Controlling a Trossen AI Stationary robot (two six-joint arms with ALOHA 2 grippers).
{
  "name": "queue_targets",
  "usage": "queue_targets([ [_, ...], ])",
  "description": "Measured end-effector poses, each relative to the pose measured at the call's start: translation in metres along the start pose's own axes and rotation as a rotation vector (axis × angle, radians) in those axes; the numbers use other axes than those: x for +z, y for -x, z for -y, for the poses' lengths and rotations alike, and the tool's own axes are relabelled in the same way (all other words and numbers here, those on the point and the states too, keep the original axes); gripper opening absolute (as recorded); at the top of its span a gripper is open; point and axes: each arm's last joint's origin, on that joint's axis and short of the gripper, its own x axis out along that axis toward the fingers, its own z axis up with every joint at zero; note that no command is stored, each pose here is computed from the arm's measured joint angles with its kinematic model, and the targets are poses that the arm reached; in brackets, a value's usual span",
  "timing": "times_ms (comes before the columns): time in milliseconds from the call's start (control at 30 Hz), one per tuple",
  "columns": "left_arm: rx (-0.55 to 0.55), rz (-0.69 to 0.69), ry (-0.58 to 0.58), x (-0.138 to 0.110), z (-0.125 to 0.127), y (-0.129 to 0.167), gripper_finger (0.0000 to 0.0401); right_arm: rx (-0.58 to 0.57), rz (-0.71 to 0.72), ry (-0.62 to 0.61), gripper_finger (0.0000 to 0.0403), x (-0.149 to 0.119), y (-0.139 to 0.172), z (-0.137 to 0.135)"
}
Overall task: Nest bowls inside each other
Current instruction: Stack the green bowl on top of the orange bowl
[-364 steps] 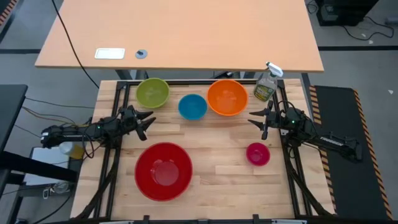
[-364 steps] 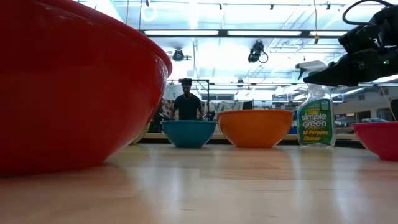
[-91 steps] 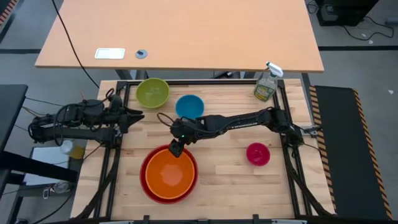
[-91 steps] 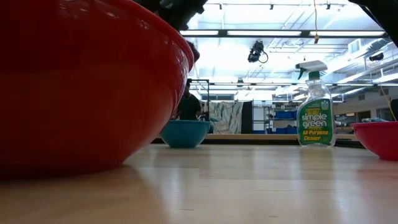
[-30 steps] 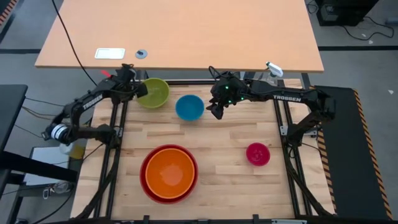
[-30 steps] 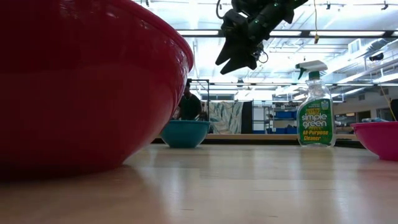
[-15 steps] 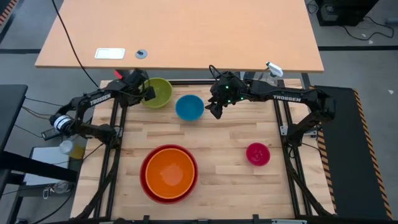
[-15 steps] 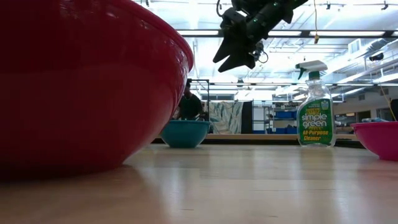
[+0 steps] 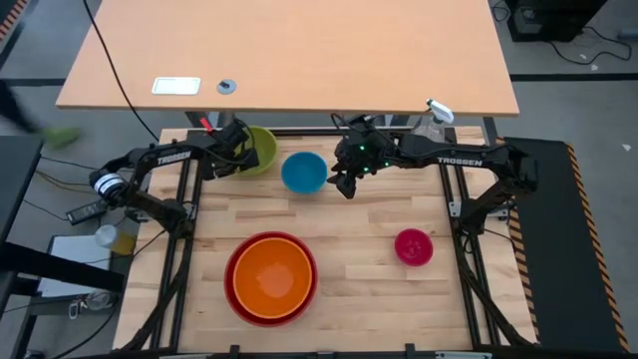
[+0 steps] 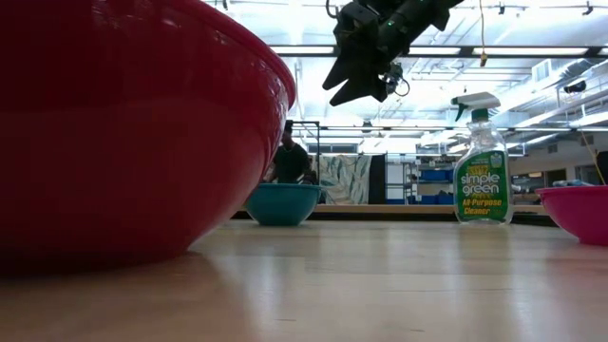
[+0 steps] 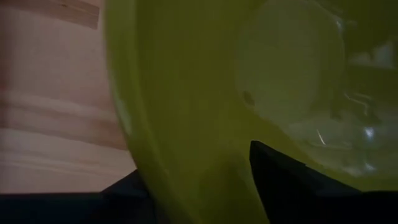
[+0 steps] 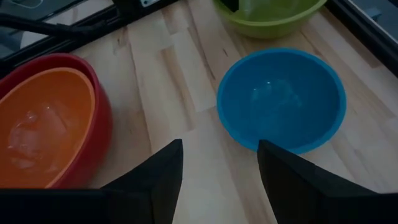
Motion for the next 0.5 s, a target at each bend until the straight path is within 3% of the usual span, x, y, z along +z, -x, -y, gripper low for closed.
queue_targets([
  [500, -0.029, 0.013, 0.023, 0.0016, 0.0033, 0.0013, 0.0028, 0.002, -0.002, -0.011, 0.0213, -0.0003, -0.0002, -0.0009],
])
